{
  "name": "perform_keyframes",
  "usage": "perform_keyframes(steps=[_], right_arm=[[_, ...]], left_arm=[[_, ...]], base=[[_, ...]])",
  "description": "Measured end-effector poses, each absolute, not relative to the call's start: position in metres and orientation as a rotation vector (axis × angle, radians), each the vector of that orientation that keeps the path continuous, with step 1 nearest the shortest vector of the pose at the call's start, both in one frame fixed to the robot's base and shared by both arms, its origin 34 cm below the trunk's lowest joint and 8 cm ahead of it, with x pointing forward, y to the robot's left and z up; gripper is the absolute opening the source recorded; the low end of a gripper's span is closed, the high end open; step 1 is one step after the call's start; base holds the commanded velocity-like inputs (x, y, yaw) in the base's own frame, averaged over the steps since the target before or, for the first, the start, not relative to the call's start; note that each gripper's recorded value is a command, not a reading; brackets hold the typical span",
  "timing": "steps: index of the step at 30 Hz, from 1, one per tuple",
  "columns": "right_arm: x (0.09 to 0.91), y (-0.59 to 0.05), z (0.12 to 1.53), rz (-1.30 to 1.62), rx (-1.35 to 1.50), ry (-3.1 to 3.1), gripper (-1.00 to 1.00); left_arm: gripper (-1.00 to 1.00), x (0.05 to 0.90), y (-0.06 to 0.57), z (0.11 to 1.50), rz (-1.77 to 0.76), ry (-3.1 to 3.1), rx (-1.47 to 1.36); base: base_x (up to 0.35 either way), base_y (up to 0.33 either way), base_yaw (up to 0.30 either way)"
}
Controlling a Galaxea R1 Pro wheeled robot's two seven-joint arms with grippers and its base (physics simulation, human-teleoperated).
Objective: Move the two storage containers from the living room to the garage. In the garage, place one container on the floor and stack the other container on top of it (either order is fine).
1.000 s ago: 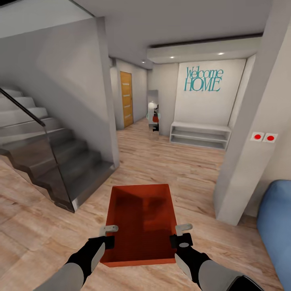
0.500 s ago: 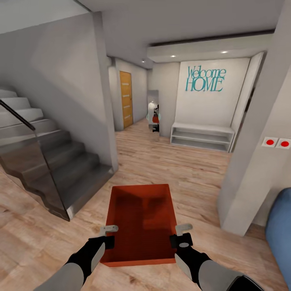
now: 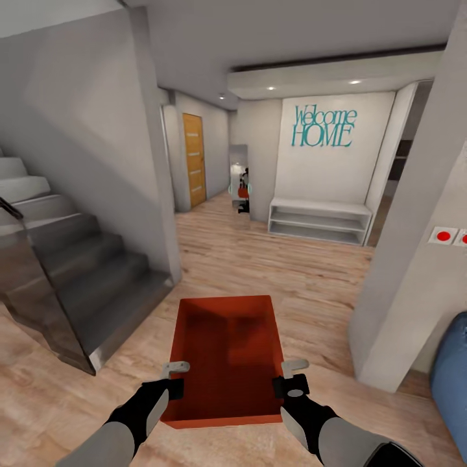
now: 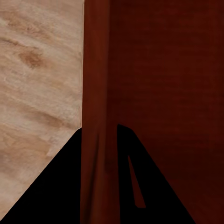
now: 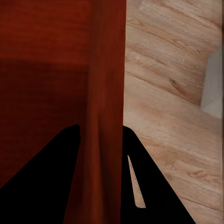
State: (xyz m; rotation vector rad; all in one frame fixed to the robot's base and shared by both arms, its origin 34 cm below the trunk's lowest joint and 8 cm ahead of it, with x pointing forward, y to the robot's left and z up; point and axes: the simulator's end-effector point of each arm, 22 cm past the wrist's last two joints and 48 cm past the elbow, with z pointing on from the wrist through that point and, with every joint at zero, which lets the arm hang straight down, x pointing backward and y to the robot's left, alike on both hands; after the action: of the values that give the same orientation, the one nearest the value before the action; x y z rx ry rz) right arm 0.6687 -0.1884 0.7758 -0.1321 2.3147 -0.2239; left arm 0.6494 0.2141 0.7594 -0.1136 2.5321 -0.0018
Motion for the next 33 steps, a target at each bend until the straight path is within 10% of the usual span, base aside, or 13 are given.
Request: perform_keyframes(steps=[33], right_arm=[[0.6688,-0.1881,0.7758,-0.223,-0.132,2.314,-1.0]], left_arm=[[-1.0,0.6494,0.2143,0.7594,-0.002,2.532,-0.114]], base=[[0.322,0.0,-0.06]])
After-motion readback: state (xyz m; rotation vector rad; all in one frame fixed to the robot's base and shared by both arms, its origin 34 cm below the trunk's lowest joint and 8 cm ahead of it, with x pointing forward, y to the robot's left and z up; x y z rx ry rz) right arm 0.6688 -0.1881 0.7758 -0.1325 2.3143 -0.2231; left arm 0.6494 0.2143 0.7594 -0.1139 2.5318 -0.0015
